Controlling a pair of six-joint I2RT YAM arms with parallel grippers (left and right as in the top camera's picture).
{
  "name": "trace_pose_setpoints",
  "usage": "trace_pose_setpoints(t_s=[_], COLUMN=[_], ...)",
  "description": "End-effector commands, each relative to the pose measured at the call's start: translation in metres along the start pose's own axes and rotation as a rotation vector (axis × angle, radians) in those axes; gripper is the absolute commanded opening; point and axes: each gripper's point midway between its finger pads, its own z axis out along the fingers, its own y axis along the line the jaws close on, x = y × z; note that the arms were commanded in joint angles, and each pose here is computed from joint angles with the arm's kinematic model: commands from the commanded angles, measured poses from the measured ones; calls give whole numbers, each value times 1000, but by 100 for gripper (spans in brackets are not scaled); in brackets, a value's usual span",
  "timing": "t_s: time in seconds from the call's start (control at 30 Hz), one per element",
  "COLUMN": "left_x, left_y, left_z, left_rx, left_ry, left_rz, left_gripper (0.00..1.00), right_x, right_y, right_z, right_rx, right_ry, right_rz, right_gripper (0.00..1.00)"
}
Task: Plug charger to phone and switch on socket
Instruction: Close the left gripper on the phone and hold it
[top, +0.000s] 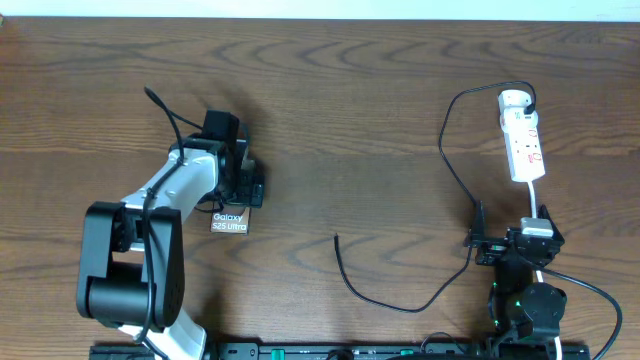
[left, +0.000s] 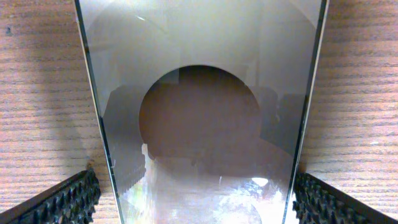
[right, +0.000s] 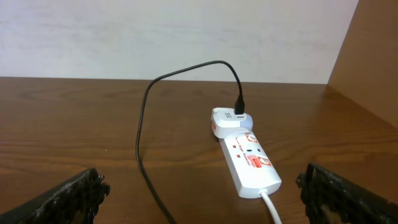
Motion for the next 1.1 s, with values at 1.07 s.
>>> trace_pose_setpoints(t_s=[1.07], left_x=[11], left_y=[3], left_z=[14], left_rx=[-11], left_ry=[21], left_rz=[2], left_gripper=[98], right_x=[0], right_y=[2], right_z=[0], right_rx=[-10], right_ry=[-1], right_rz=[-9], right_gripper=[99])
